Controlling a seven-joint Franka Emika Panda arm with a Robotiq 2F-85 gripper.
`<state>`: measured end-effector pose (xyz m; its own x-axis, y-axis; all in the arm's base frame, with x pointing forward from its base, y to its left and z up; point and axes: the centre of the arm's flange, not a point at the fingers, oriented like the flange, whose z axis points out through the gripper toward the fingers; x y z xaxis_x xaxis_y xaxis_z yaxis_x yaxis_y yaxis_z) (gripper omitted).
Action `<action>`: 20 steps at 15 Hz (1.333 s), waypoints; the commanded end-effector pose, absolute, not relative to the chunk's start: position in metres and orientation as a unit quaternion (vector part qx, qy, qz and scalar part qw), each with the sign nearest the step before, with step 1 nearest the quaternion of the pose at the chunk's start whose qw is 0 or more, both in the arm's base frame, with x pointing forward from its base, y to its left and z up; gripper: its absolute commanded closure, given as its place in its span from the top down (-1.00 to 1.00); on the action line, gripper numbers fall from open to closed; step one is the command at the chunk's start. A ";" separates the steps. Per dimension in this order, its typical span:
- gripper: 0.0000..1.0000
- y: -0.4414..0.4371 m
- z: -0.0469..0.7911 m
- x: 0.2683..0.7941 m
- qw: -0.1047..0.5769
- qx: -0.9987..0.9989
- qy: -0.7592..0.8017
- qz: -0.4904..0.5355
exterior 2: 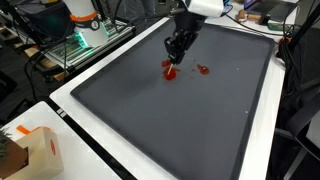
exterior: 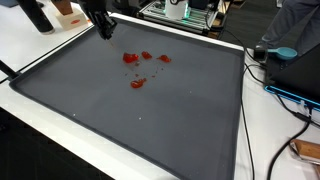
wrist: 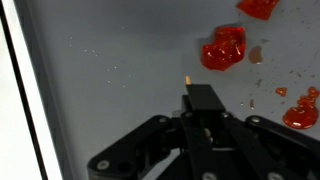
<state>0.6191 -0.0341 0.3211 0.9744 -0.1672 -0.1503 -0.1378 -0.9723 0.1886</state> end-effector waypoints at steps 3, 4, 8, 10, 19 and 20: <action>-0.94 -0.045 0.357 0.595 -0.003 0.997 -0.032 -0.074; -0.94 -0.045 0.362 0.593 -0.014 0.997 -0.024 -0.070; -0.94 -0.044 0.383 0.583 -0.046 0.998 0.016 -0.048; -0.94 -0.042 0.392 0.578 -0.060 0.997 0.033 -0.040; -0.94 -0.038 0.418 0.559 -0.089 0.993 0.074 -0.023; -0.94 -0.038 0.420 0.557 -0.090 0.993 0.077 -0.022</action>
